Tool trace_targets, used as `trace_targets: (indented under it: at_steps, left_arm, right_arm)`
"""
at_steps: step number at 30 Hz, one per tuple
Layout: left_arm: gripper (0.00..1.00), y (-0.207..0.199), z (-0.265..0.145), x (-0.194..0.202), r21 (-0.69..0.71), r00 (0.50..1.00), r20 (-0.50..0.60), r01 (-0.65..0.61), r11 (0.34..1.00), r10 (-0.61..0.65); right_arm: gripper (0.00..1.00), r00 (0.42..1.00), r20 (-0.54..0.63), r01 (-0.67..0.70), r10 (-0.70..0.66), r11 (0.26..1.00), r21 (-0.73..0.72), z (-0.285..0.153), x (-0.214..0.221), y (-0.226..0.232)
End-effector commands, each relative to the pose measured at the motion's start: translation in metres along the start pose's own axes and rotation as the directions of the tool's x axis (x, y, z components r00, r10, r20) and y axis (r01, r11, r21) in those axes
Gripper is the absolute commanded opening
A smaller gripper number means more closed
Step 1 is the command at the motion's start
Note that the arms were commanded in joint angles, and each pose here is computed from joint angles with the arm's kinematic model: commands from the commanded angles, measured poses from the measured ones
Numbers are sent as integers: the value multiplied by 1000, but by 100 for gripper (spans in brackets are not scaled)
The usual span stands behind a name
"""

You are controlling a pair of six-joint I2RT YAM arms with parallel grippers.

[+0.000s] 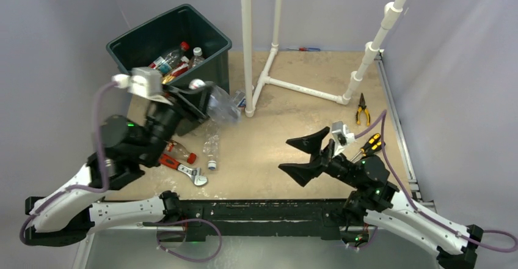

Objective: Put the plastic bottles in the bin
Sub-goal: Pick up the plastic bottle at the center of the board, then place the plastic bottle in the trash bin.

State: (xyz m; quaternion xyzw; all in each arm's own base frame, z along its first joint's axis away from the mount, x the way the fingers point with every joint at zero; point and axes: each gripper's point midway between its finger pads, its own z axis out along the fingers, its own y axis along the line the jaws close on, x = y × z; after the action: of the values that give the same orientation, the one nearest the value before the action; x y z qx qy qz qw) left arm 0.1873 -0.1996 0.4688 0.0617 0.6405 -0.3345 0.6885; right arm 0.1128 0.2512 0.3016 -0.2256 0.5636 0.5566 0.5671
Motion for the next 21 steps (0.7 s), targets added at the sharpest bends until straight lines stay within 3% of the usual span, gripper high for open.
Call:
trace_targets:
  at_steps: [1,6,10,13,16,21]
  left_arm:
    - [0,64,-30,-107,-345,962,218,-84,935,167]
    - [0,68,-32,-159,-461,888,349,-116,880,300]
    - [0,61,1,-162,-633,832,201,-293,716,517]
    - [0,72,40,-158,-686,793,64,-406,604,606]
    - [0,128,86,-167,-700,843,87,-328,635,531]
    - [0,200,98,-164,-817,839,85,-250,520,538]
  right_arm:
    - [99,1000,21,-17,15,997,75,-11,3,-13]
    - [99,999,40,-28,24,995,92,-16,8,-19]
    - [99,999,15,-47,46,994,99,-14,20,-23]
    - [99,998,-11,-67,68,995,74,-12,33,-22]
    - [99,996,-16,-82,83,995,50,-10,39,-20]
    - [98,992,-41,-117,118,993,18,-12,43,-12]
